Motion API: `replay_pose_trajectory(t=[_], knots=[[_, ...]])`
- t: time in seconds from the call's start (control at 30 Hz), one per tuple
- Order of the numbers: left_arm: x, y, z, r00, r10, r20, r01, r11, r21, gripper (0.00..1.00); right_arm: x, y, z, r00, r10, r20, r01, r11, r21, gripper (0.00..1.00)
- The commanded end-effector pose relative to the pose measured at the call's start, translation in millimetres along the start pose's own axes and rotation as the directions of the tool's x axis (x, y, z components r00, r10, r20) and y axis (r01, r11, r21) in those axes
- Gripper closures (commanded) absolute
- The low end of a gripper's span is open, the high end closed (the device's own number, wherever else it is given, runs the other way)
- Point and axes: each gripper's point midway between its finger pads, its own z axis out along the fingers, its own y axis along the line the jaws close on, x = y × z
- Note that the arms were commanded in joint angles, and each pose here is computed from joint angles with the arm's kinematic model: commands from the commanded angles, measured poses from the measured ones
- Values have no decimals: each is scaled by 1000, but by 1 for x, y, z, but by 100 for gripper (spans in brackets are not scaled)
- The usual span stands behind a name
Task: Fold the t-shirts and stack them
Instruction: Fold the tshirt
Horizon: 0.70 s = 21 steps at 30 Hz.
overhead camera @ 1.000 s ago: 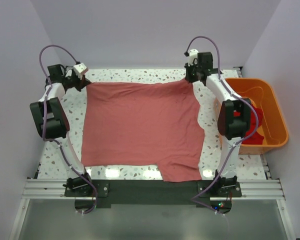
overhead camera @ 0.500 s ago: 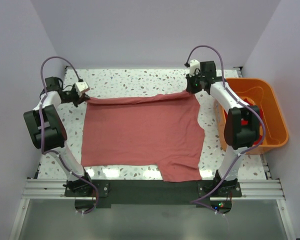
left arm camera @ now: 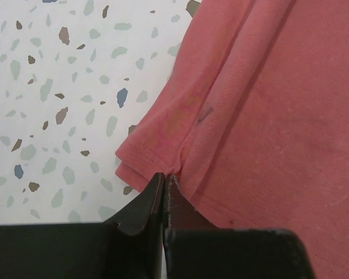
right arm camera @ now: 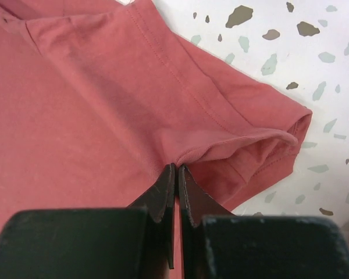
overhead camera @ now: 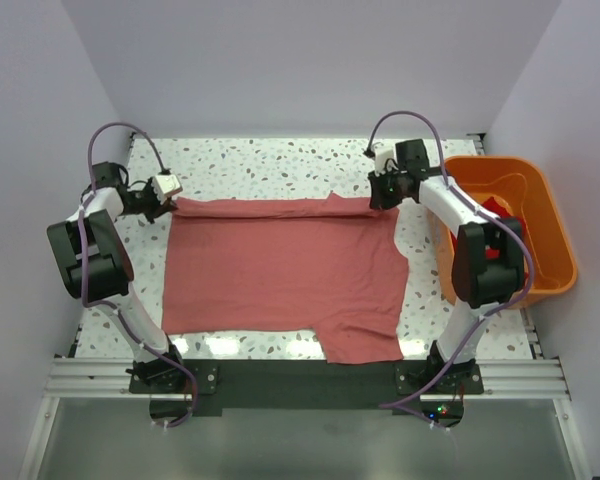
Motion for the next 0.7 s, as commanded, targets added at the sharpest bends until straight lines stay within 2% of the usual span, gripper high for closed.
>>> replay_pose_trajectory(t=[0.0,0.23,0.67], knots=[[-10,22,-10,998,64,6,-63,997,-50,100,-24,3,-10,999,-30,42,30,999,-13,100],[-25,22,-19,995,96,29,-96,995,-20,100,-40,8,-32,995,-68,69,69,998,-13,100],[22,-10,-2,995,68,-71,-63,995,76,100,23,17,9,993,-82,-80,79,996,-43,100]])
